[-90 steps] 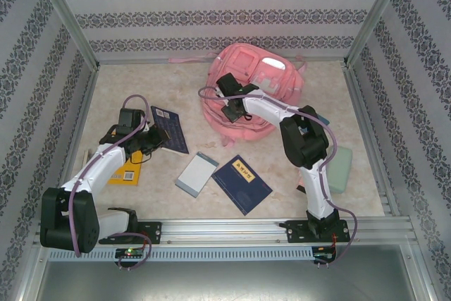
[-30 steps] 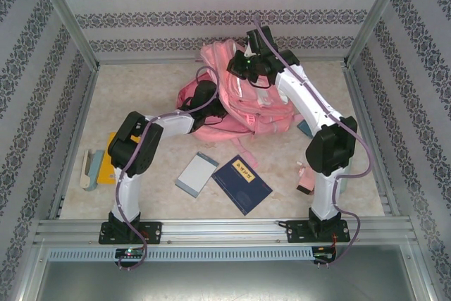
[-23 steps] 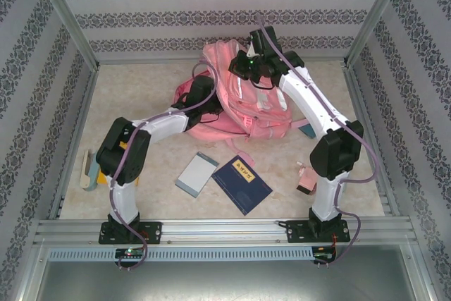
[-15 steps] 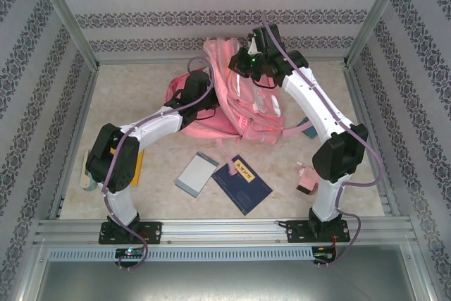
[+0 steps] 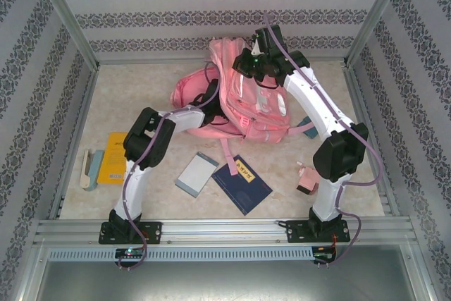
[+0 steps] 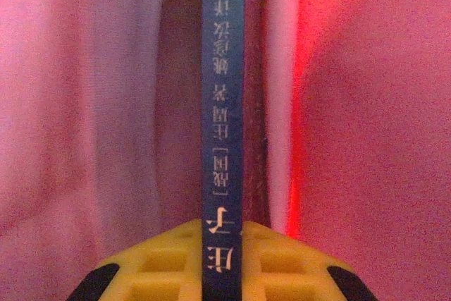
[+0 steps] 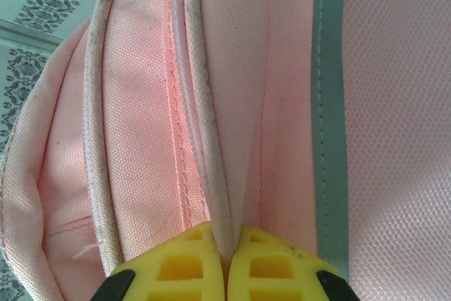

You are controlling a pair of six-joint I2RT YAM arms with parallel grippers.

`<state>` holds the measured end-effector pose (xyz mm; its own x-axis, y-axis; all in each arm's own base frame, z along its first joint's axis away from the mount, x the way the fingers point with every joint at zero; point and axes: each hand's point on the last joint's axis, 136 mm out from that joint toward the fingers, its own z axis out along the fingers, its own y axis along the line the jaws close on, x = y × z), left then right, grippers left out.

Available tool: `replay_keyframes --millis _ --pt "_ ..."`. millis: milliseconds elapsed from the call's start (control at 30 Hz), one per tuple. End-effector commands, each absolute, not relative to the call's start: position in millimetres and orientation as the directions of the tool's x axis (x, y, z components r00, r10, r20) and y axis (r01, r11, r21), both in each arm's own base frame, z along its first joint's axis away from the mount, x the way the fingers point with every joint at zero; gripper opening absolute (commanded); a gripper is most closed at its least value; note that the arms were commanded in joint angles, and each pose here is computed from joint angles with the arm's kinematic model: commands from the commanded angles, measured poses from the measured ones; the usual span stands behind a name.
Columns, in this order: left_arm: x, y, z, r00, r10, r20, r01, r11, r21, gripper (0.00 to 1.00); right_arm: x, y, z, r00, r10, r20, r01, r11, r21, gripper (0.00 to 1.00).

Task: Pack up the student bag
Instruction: Place the book in the student bag, then close the student bag at the top-center of the table.

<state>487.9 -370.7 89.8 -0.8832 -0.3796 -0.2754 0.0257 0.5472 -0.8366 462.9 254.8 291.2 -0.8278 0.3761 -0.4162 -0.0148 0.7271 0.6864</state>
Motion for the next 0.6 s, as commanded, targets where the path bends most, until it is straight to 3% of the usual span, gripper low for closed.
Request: replay_keyframes --millis 0,100,300,567 --pt "480 -398 102 -0.908 -0.320 -0.271 0.065 0.532 -0.844 0.21 466 257 335 -0.765 0.377 -0.523 -0.137 0.697 0.703 0.00" --pt "478 -390 102 -0.904 -0.324 -0.278 0.053 0.561 -0.826 0.48 470 246 324 -0.757 0.353 -0.550 -0.132 0.742 0.658 0.00" --pt "472 -349 112 -0.883 -0.362 -0.299 0.004 0.631 -0.776 0.82 477 223 292 -0.766 0.328 -0.552 -0.094 0.793 0.602 0.00" --pt "454 -293 125 -0.862 -0.404 -0.305 -0.078 0.701 -0.709 0.83 486 212 252 -0.789 0.273 -0.551 -0.083 0.840 0.536 0.00"
